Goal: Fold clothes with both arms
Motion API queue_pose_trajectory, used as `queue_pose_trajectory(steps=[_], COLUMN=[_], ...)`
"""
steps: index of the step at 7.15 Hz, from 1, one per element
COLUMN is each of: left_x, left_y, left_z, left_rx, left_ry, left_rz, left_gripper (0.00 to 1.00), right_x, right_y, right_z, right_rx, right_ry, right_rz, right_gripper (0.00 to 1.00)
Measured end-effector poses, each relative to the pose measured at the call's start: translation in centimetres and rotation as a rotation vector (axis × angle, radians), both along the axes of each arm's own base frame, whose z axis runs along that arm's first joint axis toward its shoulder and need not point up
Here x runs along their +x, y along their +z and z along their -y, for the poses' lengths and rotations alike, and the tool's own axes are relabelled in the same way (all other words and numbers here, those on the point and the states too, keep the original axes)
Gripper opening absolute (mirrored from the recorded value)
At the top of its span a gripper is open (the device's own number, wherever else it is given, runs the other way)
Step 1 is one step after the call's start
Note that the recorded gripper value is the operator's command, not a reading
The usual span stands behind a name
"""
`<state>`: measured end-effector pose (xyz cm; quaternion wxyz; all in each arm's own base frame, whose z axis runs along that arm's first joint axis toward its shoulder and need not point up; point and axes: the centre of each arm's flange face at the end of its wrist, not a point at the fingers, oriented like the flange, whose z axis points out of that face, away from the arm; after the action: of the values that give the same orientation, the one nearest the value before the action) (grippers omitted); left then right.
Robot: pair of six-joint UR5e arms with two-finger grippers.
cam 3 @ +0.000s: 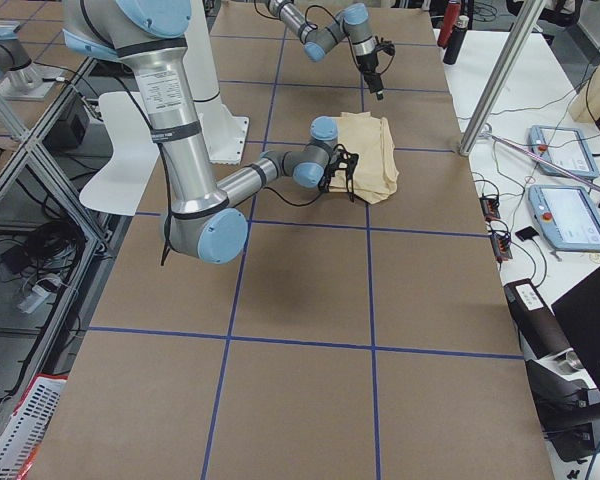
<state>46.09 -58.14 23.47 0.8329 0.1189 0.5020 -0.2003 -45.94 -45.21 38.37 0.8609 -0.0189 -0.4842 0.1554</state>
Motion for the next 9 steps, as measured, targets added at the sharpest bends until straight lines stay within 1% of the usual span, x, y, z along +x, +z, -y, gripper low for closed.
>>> queue_pose_trajectory(steps=[2, 4, 6, 7, 9], left_x=[0.0, 0.0, 0.0, 0.1, 0.1], left_y=[0.1, 0.1, 0.1, 0.2, 0.6], left_z=[0.0, 0.0, 0.0, 0.0, -0.1], left_rx=[0.001, 0.001, 0.0, -0.001, -0.004], left_ry=[-0.005, -0.007, -0.007, -0.006, -0.004], left_rz=[0.004, 0.005, 0.005, 0.006, 0.01], left_gripper=[0.99, 0.99, 0.99, 0.99, 0.99], right_x=[0.6, 1.5, 1.9, 1.5, -0.7], right_y=[-0.1, -0.8, -2.7, -3.8, -6.5], right_z=[0.4, 0.5, -0.6, -2.1, -6.5], right_rx=[-0.016, -0.041, -0.042, -0.047, -0.088], right_ry=[-0.016, -0.054, -0.095, -0.115, -0.162], right_rz=[0.012, 0.045, 0.091, 0.113, 0.159], right_gripper=[0.0, 0.0, 0.0, 0.0, 0.0])
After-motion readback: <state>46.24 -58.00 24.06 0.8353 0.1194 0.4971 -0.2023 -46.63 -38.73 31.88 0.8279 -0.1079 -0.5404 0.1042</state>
